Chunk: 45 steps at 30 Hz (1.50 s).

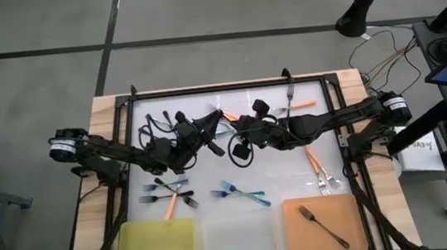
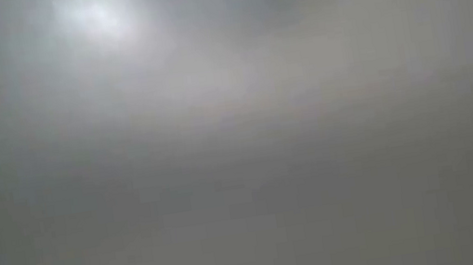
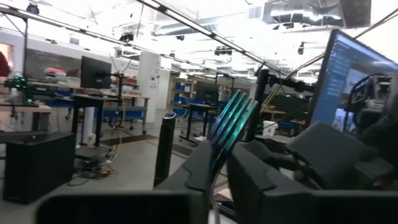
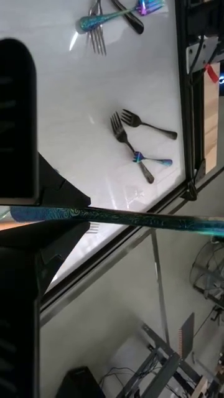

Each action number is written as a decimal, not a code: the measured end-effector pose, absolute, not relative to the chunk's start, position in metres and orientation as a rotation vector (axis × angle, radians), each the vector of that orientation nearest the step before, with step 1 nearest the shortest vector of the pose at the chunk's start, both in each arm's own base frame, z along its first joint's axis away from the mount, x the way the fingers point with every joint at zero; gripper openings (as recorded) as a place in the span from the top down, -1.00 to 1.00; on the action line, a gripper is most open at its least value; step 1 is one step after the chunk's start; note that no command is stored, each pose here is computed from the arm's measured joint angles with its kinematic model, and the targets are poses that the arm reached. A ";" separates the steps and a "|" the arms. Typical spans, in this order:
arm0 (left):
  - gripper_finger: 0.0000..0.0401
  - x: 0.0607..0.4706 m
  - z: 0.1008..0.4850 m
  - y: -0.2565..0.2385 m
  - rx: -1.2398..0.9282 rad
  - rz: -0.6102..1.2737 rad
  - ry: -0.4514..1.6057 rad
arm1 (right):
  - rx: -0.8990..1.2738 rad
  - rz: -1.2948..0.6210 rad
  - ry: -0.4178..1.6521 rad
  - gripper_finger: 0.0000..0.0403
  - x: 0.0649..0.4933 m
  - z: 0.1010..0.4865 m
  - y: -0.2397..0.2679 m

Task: Sort silverware by color (type)
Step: Put the blue fork into the yellow bin

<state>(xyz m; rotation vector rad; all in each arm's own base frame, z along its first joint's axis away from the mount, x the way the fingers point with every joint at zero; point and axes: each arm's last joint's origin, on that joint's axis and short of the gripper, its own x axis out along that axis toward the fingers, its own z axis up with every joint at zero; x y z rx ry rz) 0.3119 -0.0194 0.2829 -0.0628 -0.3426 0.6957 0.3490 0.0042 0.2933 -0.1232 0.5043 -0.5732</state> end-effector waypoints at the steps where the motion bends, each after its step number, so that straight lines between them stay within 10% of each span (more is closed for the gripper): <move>1: 0.96 0.312 0.283 -0.019 -0.065 0.699 -0.343 | -0.124 -0.571 0.506 0.94 0.349 0.293 0.005; 18: 0.99 0.304 0.285 -0.021 -0.003 0.781 -0.229 | -0.168 -0.523 0.664 0.32 0.322 0.307 0.016; 45: 1.00 0.130 0.325 -0.199 -0.139 0.454 -0.033 | -0.104 -0.612 0.867 0.48 0.287 0.310 0.013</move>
